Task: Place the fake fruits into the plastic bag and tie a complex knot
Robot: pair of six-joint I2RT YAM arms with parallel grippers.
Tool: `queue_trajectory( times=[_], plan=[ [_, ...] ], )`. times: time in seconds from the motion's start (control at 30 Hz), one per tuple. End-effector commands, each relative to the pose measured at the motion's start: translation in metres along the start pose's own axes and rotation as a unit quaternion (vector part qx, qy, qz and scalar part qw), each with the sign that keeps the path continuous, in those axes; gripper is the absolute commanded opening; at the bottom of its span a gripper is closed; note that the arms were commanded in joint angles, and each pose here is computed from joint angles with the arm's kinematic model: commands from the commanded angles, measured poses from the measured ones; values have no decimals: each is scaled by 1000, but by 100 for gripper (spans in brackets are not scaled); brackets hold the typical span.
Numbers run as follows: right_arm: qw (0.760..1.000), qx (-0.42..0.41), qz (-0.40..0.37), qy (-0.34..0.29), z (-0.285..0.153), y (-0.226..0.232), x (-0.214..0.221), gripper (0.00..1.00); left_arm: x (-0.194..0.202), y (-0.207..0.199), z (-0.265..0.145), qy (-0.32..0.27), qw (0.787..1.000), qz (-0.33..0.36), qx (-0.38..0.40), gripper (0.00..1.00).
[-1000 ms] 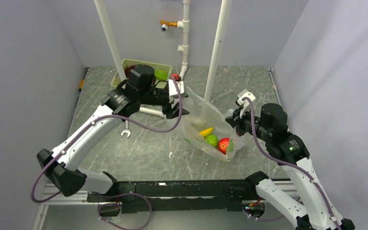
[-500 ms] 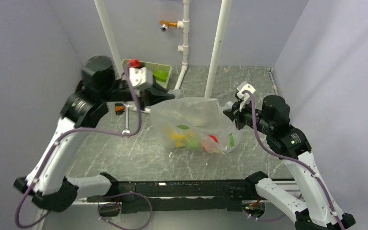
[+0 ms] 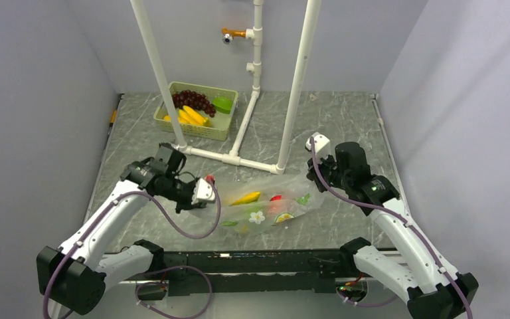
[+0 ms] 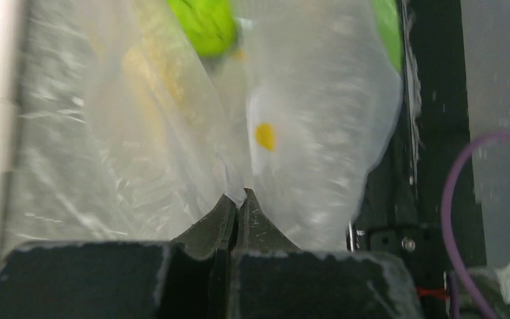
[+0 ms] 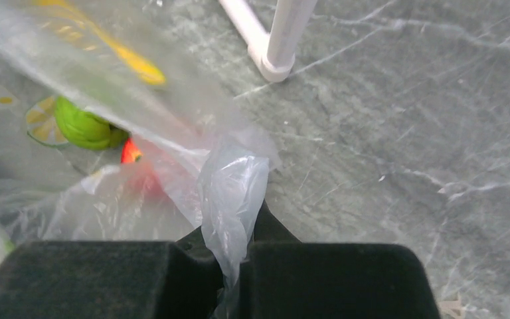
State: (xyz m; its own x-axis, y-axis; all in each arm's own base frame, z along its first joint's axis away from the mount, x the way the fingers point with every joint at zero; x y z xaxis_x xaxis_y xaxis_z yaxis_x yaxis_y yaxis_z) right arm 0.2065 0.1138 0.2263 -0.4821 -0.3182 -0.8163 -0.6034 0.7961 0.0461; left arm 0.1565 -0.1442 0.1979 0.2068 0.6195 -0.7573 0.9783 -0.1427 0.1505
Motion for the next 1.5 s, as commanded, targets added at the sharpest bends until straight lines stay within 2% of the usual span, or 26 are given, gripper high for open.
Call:
queue_trajectory(
  times=[0.0, 0.27, 0.47, 0.53, 0.63, 0.67, 0.7, 0.77, 0.8, 0.83, 0.9, 0.93, 1.0, 1.03, 1.1, 1.13, 1.17, 1.2, 1.27, 1.33, 1.47],
  plan=[
    [1000, 14, -23, -5, 15, -8, 13, 0, 51, -17, 12, 79, 994, 68, 35, 0],
    [998, 17, -44, 36, 55, -18, 48, 0, 95, 2, 38, 134, 989, 54, 30, 0],
    [995, 38, -74, 49, 58, -27, 66, 0, 110, 2, 42, 163, 986, 23, 36, 0],
    [997, 12, -68, 35, 50, -18, 54, 0, 97, 7, 37, 148, 989, 18, 24, 0],
    [998, -33, -57, -11, 30, -1, 21, 0, 51, 17, 22, 75, 997, 8, -1, 0],
    [997, -49, -55, -29, 22, 6, 9, 5, 35, 19, 16, 49, 999, 11, -8, 0],
    [995, -66, -54, -46, 14, 12, -1, 19, 21, 21, 11, 28, 999, 16, -14, 2],
    [991, -93, -55, -77, -1, 22, -18, 44, 0, 25, 2, -3, 999, 19, -29, 14],
    [990, -95, -49, -88, -7, 24, -25, 51, -7, 27, -1, -12, 999, 18, -32, 19],
    [990, -95, -47, -97, -12, 26, -30, 53, -12, 27, -4, -16, 999, 17, -32, 25],
    [989, -87, -50, -109, -21, 26, -37, 43, -18, 28, -10, -15, 999, 13, -28, 31],
    [989, -82, -53, -114, -25, 25, -39, 34, -19, 27, -12, -11, 1000, 8, -22, 36],
    [987, -80, -58, -123, -31, 26, -44, 19, -27, 32, -21, -14, 999, -2, -28, 52],
    [986, -83, -59, -129, -34, 27, -46, 16, -33, 34, -26, -21, 999, -3, -27, 60],
    [984, -94, -55, -140, -38, 31, -52, 14, -56, 42, -37, -51, 998, -2, -33, 76],
    [983, -101, -55, -146, -39, 33, -56, 15, -71, 48, -44, -69, 997, 3, -39, 90],
    [981, -109, -53, -153, -41, 35, -60, 17, -85, 54, -50, -86, 995, 6, -47, 95],
    [979, -119, -51, -160, -42, 38, -65, 21, -99, 63, -56, -105, 993, 13, -58, 99],
    [974, -139, -48, -174, -43, 44, -74, 29, -126, 78, -66, -137, 987, 29, -75, 99],
    [970, -153, -47, -185, -43, 47, -81, 34, -148, 92, -69, -157, 982, 40, -92, 99],
    [964, -173, -48, -199, -42, 51, -90, 44, -191, 106, -51, -193, 975, 69, -90, 96]
  ],
)
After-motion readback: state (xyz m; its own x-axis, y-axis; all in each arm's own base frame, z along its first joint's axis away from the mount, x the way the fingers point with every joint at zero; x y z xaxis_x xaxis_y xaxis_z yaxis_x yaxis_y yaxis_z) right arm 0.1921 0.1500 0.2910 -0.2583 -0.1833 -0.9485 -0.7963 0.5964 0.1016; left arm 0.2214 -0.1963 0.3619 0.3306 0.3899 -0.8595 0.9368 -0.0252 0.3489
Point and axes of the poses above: each gripper's point midway between its finger pads, its own z axis out along the fingers, its own y axis along the line the jaws close on, x = y × z, the point moved 4 cm from there along -z, back along the fingers, and after that the axes turned 7 degrees about z, right-handed, at the moved point
